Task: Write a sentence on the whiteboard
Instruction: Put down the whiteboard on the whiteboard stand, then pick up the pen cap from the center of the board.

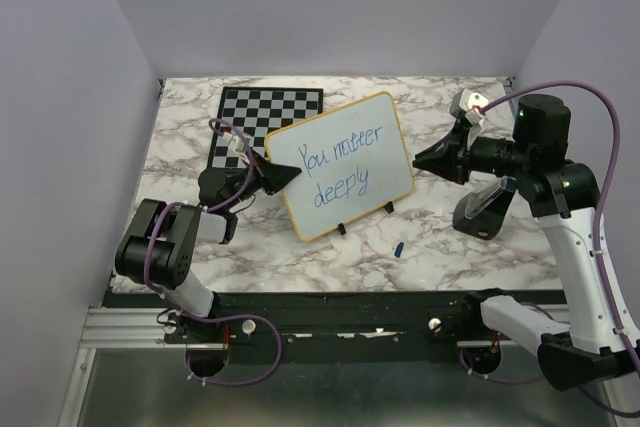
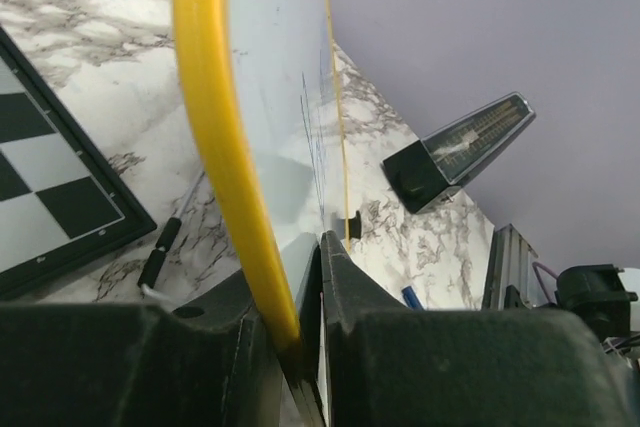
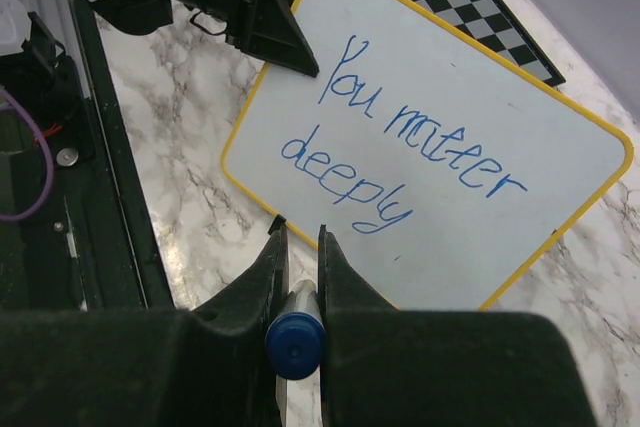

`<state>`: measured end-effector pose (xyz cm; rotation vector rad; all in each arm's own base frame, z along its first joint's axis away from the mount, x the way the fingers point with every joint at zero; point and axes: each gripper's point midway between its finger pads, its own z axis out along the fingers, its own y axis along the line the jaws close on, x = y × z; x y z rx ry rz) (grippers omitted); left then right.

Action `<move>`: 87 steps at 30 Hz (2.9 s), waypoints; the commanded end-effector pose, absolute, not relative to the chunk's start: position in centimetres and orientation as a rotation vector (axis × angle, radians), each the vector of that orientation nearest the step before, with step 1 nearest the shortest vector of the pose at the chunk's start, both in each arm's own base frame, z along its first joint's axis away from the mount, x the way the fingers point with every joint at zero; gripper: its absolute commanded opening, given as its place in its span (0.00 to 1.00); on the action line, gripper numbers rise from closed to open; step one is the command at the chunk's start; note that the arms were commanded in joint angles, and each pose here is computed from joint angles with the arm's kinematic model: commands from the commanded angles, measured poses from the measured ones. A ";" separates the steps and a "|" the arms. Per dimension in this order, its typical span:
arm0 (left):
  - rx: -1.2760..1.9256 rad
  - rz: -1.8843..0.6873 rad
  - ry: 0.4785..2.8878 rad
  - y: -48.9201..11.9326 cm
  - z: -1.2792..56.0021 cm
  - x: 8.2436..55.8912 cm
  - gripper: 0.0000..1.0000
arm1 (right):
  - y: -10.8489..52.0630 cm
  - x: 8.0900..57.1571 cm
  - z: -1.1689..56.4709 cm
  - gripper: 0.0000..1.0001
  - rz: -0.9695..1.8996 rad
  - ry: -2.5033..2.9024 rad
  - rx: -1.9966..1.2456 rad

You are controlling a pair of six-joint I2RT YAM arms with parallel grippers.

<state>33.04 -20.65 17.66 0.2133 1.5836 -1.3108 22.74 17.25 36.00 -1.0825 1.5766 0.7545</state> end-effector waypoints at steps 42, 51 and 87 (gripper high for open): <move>0.170 -0.903 1.391 -14.2 30.1 29.0 0.98 | 16.7 20.8 36.4 0.01 0.747 1.556 -1.055; 0.320 -1.074 1.913 -25.4 24.0 20.5 0.82 | 12.2 24.5 34.5 0.00 0.619 1.720 -0.748; 0.856 -0.266 2.522 -45.3 2.2 17.8 0.46 | 6.8 27.3 33.7 0.01 0.577 1.776 -0.478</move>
